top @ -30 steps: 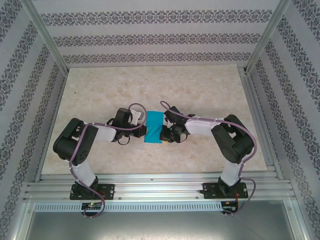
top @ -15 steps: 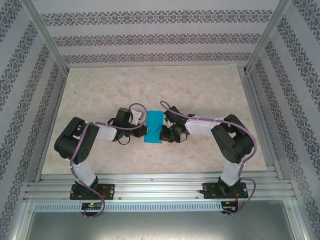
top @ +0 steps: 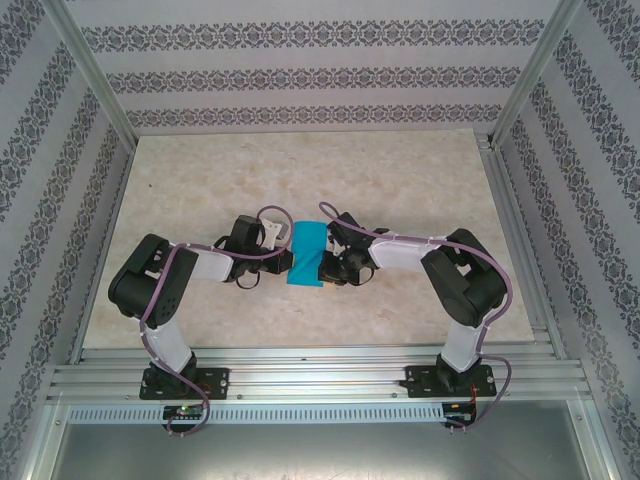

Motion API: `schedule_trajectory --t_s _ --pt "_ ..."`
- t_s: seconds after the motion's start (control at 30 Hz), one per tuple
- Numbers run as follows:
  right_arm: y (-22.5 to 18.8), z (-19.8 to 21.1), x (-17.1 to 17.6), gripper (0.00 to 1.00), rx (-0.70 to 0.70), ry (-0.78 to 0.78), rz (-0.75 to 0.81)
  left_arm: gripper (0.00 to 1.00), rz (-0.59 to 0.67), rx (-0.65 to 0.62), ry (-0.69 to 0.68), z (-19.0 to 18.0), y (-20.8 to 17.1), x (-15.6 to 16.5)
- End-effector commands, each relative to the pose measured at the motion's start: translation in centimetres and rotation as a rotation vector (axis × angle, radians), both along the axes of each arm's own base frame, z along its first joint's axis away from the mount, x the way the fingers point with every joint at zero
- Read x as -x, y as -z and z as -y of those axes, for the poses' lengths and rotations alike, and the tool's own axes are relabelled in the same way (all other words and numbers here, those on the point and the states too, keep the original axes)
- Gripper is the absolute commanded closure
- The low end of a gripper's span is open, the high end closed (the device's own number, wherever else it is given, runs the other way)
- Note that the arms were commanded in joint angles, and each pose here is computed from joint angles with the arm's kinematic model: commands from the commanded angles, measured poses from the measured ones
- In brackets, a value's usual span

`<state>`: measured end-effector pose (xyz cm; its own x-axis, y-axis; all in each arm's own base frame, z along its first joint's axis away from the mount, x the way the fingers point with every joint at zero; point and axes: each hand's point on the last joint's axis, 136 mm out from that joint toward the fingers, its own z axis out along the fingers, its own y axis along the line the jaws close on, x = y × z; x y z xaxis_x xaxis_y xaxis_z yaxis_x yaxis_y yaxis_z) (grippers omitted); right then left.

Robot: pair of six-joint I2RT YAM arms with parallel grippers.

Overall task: Fold a paper plane with a square sheet of paper (fold left side to right side)
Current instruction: Fold the triangle a second time at the center of the table.

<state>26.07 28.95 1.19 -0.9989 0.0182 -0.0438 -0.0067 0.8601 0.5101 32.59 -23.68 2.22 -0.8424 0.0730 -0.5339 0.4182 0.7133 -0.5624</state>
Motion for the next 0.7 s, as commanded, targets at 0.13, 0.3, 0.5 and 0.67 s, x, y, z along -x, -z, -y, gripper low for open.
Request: schedule_trajectory --t_s 0.13,0.3,0.5,0.67 --pt "1.4 0.1 0.8 0.87 0.047 -0.028 -0.023 1.00 0.031 -0.026 -0.027 -0.9 0.0 -1.0" --pt "1.4 0.1 0.9 0.87 0.047 -0.028 -0.025 1.00 0.047 -0.012 -0.022 -0.8 -0.8 -1.0" --pt "1.5 0.1 0.9 0.87 0.046 -0.029 -0.027 1.00 0.063 -0.012 -0.016 -0.8 -1.5 -0.9" --pt "1.5 0.0 0.8 0.87 0.045 -0.030 -0.026 1.00 0.058 -0.015 -0.013 -0.7 -1.3 -0.9"
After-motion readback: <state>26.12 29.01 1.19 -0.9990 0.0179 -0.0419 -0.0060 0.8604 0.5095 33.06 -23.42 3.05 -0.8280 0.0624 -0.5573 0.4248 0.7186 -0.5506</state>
